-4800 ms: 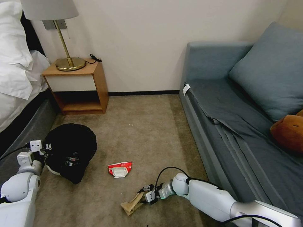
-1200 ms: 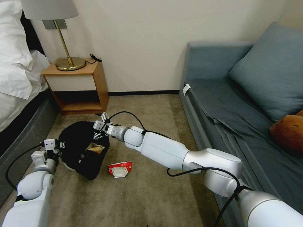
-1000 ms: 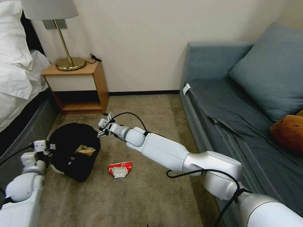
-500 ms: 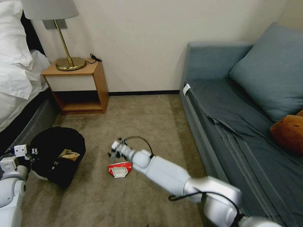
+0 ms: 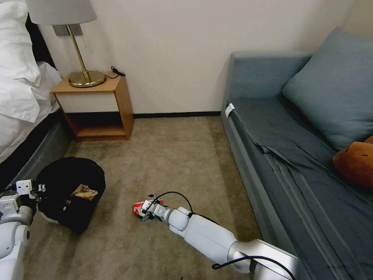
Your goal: Pick up the trash bin, then pick up the garbage on the floor and place it into the trash bin.
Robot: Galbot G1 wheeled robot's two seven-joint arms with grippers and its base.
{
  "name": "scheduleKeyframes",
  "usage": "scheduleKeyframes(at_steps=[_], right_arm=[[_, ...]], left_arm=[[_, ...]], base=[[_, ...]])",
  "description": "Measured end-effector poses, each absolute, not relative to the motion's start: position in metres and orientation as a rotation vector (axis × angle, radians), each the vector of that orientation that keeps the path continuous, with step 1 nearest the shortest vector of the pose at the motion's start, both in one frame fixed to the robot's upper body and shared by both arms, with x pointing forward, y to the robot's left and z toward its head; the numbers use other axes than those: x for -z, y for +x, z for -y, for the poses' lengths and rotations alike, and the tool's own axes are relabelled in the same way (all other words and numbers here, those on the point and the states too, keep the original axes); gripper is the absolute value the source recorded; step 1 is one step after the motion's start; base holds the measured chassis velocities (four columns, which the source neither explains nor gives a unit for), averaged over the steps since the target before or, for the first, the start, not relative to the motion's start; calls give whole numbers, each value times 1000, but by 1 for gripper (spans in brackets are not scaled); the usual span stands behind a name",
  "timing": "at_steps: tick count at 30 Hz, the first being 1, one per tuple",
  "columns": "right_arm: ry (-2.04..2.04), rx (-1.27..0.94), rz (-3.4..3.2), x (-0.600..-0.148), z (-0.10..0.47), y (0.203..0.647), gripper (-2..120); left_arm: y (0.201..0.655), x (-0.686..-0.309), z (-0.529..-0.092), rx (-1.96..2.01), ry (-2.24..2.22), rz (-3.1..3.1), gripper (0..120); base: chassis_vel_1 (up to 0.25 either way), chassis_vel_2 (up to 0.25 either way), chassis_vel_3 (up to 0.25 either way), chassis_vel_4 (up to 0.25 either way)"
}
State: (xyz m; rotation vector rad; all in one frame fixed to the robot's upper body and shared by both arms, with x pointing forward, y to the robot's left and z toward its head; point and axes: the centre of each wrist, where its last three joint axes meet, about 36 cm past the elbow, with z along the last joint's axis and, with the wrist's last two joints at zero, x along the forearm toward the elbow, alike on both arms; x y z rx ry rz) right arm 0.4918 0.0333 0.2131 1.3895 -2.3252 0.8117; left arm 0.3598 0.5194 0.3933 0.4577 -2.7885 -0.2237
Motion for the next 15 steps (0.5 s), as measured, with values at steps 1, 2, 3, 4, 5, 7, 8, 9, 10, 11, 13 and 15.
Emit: scheduleKeyframes(at_steps=[1,2,3,4,5,7,8,9,10,11,13,15], right_arm=[[1389,-812,2325,-213,-33,492,100],[1404,-810,2323,-212,-32,492,100],[1404,-810,2323,-212,-32,492,100],[1428,-806,2317,-212,-32,492,100],[1440,-805,2312,-211,-31,492,100],[1442,-812,2307,-207,-27,494,100],[1442,-812,2307,-207,-27,494,100],[1435,-826,2303,-203,-21,496,100],[1424,-841,2298,-200,-16,498,100],[1424,-841,2298,-200,-16,498,100],[1408,-859,2283,-194,-9,500,100],[1401,-868,2267,-189,-4,501,100]], left_arm=[[360,-393,-519,224,458,2788,4],[357,-394,-520,226,459,2786,4],[357,-394,-520,226,459,2786,4],[355,-394,-519,228,459,2784,4],[352,-395,-519,231,458,2782,4],[350,-396,-518,233,458,2781,4],[350,-396,-518,233,458,2781,4],[349,-397,-517,233,456,2782,4],[349,-399,-515,232,454,2785,4],[349,-399,-515,232,454,2785,4],[349,-400,-512,229,450,2792,4],[348,-401,-509,227,443,2795,4]], base=[[0,0,0,0],[0,0,0,0],[0,0,0,0],[0,0,0,0],[0,0,0,0],[0,0,0,0],[0,0,0,0],[0,0,0,0],[0,0,0,0],[0,0,0,0],[0,0,0,0],[0,0,0,0]])
